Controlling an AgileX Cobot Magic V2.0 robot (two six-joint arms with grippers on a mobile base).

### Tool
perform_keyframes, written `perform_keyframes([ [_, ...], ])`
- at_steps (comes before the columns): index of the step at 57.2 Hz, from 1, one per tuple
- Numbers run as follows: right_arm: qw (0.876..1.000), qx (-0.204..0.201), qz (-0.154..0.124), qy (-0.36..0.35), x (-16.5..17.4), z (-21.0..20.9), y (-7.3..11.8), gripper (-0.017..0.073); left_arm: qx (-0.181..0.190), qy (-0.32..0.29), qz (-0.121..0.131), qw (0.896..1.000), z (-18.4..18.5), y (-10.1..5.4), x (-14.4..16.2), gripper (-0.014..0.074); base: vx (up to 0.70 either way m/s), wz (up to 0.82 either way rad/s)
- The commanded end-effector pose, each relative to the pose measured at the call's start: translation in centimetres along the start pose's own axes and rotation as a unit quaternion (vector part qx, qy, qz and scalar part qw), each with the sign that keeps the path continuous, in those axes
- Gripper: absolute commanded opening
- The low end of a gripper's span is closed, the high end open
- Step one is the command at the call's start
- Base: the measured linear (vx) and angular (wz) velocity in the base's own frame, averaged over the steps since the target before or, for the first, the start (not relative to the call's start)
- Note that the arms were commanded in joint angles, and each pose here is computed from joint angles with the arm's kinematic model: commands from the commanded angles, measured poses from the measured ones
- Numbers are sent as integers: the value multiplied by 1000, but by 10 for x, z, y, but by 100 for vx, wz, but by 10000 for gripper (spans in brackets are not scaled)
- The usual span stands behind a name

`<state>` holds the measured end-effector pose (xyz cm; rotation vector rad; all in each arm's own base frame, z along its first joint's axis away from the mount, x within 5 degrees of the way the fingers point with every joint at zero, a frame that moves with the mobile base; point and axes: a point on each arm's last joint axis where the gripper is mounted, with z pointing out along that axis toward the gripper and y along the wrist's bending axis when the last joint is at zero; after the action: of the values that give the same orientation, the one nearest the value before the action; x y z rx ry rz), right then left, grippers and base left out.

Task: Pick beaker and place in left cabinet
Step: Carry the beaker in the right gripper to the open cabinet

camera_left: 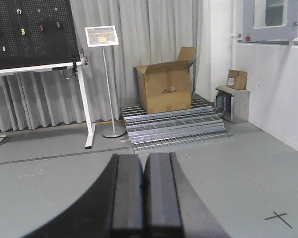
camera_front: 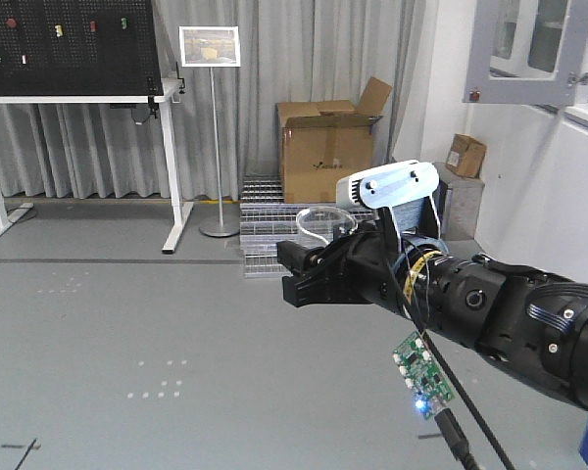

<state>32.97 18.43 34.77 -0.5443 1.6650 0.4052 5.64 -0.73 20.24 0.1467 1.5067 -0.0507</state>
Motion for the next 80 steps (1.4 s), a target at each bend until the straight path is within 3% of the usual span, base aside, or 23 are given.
perform_keyframes([
  [1,998,-16,-1,-60,-30,-14,2,-2,-4,-43,-5,999,-1,0,-3,1,69,4],
  [80,998,-14,-1,-58,-29,-14,2,-1,-4,-43,-5,999,-1,0,-3,1,64,2],
])
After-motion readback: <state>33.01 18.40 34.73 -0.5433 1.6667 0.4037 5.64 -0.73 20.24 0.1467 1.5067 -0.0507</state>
